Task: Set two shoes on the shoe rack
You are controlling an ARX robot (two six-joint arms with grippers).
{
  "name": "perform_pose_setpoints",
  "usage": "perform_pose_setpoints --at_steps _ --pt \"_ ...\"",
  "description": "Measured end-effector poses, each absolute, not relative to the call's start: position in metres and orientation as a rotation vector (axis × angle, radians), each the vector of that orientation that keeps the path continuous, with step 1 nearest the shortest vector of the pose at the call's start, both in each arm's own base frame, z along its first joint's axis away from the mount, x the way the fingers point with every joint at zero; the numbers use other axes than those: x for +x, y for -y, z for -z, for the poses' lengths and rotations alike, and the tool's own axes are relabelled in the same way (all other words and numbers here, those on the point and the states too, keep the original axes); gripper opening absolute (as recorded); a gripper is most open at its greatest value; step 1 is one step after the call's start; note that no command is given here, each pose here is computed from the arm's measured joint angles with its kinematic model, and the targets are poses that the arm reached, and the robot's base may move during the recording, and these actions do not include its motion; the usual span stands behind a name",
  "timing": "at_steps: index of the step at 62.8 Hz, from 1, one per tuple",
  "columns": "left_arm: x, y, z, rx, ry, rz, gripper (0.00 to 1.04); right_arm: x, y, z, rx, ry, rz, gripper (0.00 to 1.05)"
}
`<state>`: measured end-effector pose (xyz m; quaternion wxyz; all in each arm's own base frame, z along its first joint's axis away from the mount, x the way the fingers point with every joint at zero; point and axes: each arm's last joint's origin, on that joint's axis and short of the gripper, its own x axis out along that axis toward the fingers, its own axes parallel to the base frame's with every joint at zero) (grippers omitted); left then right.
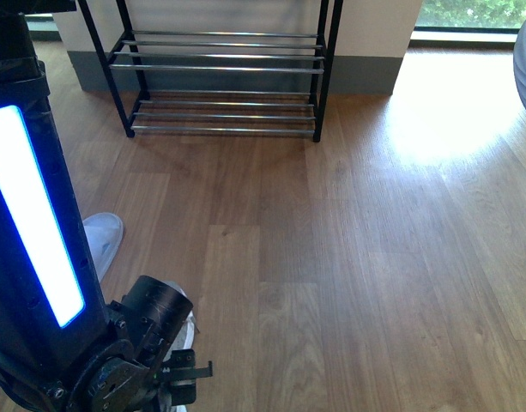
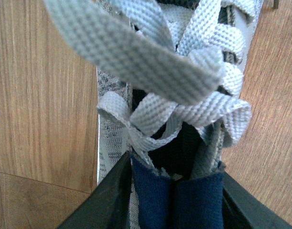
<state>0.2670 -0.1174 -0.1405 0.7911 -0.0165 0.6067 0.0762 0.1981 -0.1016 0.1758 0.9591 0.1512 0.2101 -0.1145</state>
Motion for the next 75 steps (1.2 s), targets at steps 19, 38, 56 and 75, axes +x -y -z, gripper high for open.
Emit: perform_pose_setpoints --at_steps 19,38,56,75 --pt "0.2671 0.1174 0.1405 -0.029 -1.3 -0.172 0.03 0.1981 0.1016 -0.1758 0.307 -0.426 0.232 0.01" --pt "0.2686 0.1165 0.1397 -0.048 -1.257 -0.186 0.03 0.1981 0.1016 -0.1758 0.307 -0.426 0.232 0.01" --pt "0.2703 0.1164 0.1376 -0.05 -1.081 -0.158 0.03 0.1981 0.1016 -0.1758 0.307 -0.426 0.232 0.01" --pt "0.2685 0.1156 0.1385 -0.084 -0.956 -0.147 0.03 0.1981 0.1016 -0.1758 0.307 -0.426 0.232 0.01"
